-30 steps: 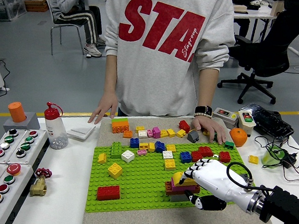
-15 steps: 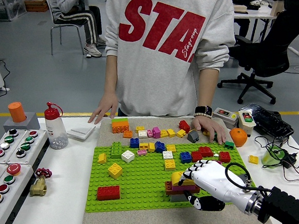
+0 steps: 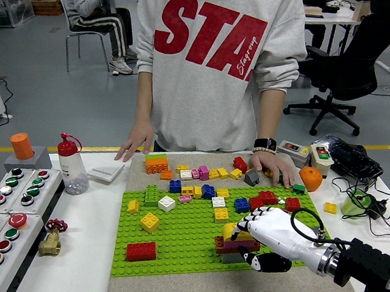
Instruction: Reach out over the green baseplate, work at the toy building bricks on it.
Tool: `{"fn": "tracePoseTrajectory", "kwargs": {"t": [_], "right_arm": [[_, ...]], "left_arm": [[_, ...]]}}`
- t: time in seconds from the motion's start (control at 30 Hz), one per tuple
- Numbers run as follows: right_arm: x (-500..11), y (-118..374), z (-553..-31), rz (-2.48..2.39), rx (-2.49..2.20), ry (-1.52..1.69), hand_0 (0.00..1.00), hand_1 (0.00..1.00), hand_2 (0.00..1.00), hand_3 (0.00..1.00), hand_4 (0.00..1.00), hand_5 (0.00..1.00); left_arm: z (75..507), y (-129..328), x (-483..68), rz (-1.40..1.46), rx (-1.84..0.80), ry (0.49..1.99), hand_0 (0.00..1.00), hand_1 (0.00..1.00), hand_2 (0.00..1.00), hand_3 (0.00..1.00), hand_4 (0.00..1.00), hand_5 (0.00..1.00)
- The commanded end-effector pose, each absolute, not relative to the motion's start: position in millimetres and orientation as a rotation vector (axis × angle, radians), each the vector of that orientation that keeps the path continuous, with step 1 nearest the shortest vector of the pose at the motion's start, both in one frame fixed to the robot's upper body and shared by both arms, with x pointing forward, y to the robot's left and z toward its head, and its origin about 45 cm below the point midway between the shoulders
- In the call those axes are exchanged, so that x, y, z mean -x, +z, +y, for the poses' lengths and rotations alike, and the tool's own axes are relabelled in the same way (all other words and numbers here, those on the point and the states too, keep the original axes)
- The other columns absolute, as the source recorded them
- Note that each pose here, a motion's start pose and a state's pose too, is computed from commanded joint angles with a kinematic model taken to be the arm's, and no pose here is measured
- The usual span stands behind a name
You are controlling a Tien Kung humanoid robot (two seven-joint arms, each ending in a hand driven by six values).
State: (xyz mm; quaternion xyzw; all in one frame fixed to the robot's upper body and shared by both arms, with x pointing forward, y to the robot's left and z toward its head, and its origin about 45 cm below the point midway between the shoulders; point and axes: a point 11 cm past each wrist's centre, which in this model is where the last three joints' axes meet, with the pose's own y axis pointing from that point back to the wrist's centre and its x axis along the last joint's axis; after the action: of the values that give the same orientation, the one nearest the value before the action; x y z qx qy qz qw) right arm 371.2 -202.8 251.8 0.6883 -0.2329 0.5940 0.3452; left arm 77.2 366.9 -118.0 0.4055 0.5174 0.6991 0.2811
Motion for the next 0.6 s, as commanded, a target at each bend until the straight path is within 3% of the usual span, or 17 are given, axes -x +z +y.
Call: {"fn": "tracePoseTrajectory", "kwargs": {"t": [0.6], "right_arm": [[-371.0,248.7,-202.0,-0.545,-1.825,1.442,0.722,0.692,0.654,0.622,0.410,0.399]], "left_arm": [[367.1,-118.7,-72.2,1.389,-1.104,1.867,0.663,0.621,0.627,0.522,0.412,0.998]]}}
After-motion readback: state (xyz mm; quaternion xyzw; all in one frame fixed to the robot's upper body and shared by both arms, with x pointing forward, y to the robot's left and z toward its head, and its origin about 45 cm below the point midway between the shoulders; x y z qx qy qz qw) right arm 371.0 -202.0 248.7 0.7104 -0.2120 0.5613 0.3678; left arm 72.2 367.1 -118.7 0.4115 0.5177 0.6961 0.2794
